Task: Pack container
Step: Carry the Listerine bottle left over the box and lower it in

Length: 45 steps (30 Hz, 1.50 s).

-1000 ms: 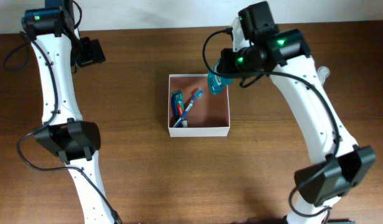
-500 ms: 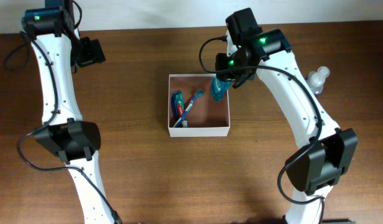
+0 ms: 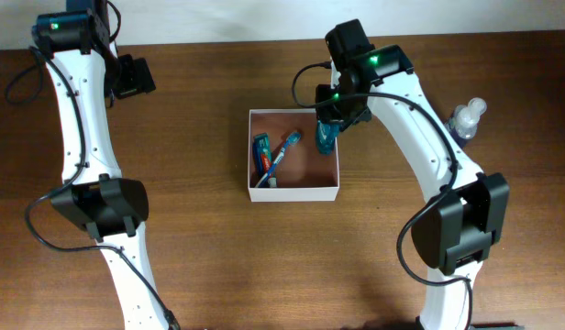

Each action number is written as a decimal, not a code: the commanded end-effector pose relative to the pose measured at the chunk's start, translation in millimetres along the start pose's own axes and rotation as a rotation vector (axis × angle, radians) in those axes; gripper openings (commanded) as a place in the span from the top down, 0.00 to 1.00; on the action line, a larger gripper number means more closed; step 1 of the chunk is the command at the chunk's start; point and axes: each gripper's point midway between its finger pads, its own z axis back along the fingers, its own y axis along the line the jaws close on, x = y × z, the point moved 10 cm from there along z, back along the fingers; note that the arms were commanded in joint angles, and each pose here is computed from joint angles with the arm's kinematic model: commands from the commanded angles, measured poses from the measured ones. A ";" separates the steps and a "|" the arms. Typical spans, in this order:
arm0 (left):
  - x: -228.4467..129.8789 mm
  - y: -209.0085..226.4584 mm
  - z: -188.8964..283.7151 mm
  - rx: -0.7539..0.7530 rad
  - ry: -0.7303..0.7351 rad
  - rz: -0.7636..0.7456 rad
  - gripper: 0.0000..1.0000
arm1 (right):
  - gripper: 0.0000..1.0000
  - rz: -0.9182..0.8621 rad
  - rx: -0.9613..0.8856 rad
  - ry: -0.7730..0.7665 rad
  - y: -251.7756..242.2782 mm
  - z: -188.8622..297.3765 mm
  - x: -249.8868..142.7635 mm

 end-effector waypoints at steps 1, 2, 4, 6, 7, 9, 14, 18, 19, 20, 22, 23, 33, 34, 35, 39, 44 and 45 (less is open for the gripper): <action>-0.5 3.8 21.5 -0.004 -0.056 -0.005 0.00 | 0.81 0.008 0.018 -0.066 8.3 11.3 7.7; -0.5 3.8 21.5 -0.004 -0.056 -0.005 0.01 | 0.81 0.008 0.014 -0.070 8.1 9.7 8.9; -0.4 3.8 21.5 -0.004 -0.056 -0.005 0.01 | 0.81 0.007 0.000 -0.076 7.2 6.0 10.6; -0.5 3.8 21.5 -0.004 -0.056 -0.005 0.01 | 0.81 0.007 -0.008 -0.072 6.5 0.6 11.6; -0.5 3.8 21.5 -0.004 -0.056 -0.005 0.00 | 0.81 0.006 -0.010 -0.064 6.1 -3.4 11.7; -0.5 3.8 21.5 -0.004 -0.056 -0.005 0.01 | 0.81 0.004 -0.016 -0.049 5.3 -9.3 11.2; -0.5 3.8 21.5 -0.004 -0.056 -0.005 0.01 | 0.81 0.004 -0.021 -0.040 4.6 -17.1 12.1; -0.5 3.8 21.5 -0.004 -0.056 -0.005 0.01 | 0.81 0.005 -0.019 -0.052 5.1 -17.2 13.8; -0.5 3.8 21.5 -0.004 -0.056 -0.005 0.01 | 0.81 0.005 -0.019 -0.052 5.1 -17.5 13.9; -0.5 3.8 21.5 -0.004 -0.056 -0.005 0.01 | 0.81 0.004 -0.020 -0.051 4.9 -18.5 13.8; -0.5 3.8 21.5 -0.004 -0.056 -0.005 0.00 | 0.81 0.004 -0.022 -0.046 4.7 -20.5 13.7; -0.5 3.8 21.5 -0.004 -0.056 -0.005 0.01 | 0.81 0.004 -0.023 -0.043 4.5 -21.9 13.6; -0.5 3.8 21.5 -0.004 -0.056 -0.005 0.01 | 0.81 0.002 -0.038 -0.040 3.1 -23.5 13.3; -0.5 3.8 21.5 -0.004 -0.056 -0.005 0.01 | 0.81 0.002 -0.041 -0.039 2.8 -23.6 12.9; -0.5 3.8 21.5 -0.004 -0.056 -0.005 0.01 | 0.81 0.002 -0.044 -0.039 2.6 -23.5 12.9; -0.5 3.8 21.5 -0.004 -0.056 -0.005 0.01 | 0.65 0.002 -0.044 -0.039 2.6 -23.5 12.9; -0.4 3.8 21.5 -0.004 -0.056 -0.005 0.01 | 0.51 0.002 -0.044 -0.038 2.6 -23.5 12.8; -0.5 3.8 21.5 -0.004 -0.056 -0.005 0.01 | 0.49 0.002 -0.044 -0.039 2.7 -23.5 12.9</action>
